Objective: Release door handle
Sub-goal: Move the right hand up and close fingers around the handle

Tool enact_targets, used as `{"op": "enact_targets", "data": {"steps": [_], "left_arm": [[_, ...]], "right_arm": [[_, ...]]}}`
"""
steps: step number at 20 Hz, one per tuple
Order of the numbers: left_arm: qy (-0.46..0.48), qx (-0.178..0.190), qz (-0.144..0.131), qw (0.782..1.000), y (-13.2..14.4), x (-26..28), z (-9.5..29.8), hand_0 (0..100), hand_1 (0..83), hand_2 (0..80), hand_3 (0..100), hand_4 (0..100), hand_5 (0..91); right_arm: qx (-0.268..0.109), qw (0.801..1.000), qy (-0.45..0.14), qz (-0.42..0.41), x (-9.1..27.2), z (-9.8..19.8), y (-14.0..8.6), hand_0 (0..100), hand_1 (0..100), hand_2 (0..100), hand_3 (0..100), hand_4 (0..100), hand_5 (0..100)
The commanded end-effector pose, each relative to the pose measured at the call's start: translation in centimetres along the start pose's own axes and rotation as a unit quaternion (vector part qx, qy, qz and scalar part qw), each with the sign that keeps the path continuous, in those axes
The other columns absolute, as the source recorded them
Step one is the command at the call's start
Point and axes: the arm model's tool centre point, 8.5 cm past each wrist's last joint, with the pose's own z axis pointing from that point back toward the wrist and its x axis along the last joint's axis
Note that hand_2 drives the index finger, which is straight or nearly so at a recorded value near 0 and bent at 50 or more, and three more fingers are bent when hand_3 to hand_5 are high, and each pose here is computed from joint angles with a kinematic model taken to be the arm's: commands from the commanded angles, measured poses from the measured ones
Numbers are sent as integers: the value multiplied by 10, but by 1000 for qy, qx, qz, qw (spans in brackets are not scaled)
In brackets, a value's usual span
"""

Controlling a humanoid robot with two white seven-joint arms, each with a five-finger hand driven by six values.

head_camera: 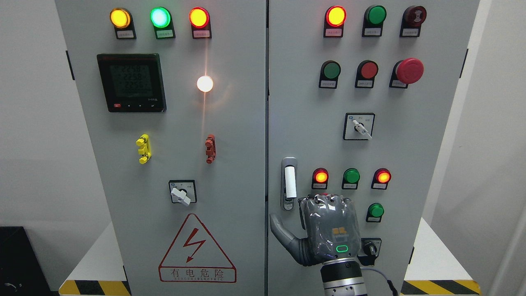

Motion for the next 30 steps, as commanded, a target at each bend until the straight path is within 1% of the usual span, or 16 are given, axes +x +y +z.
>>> {"op": "enact_targets", "data": {"steps": [1,5,10,23,30], "left_arm": [[8,0,1,1000,0,-11,1,120,556,0,0,0,0],[9,0,1,1000,0,-11,1,120,556,0,0,0,0],[8,0,1,1000,0,-11,1,120,556,0,0,0,0],[9,0,1,1000,0,-11,1,120,556,0,0,0,0],[8,0,1,1000,0,-11,1,120,556,0,0,0,0]], "right_arm": [[4,1000,4,4,-1,-9,1,290,115,976,1000,1000,991],[-1,1000,4,6,-1,-15,-2,293,127,976,1000,1000,992],[2,1000,4,8,-2,-16,1,290,145,975,1000,1000,991],[-2,1000,5,12,-3,-24,-1,266,223,972,1000,1000,989],[-4,1000,13,13,-7,-26,-2,291,243,970,1000,1000,986]]}}
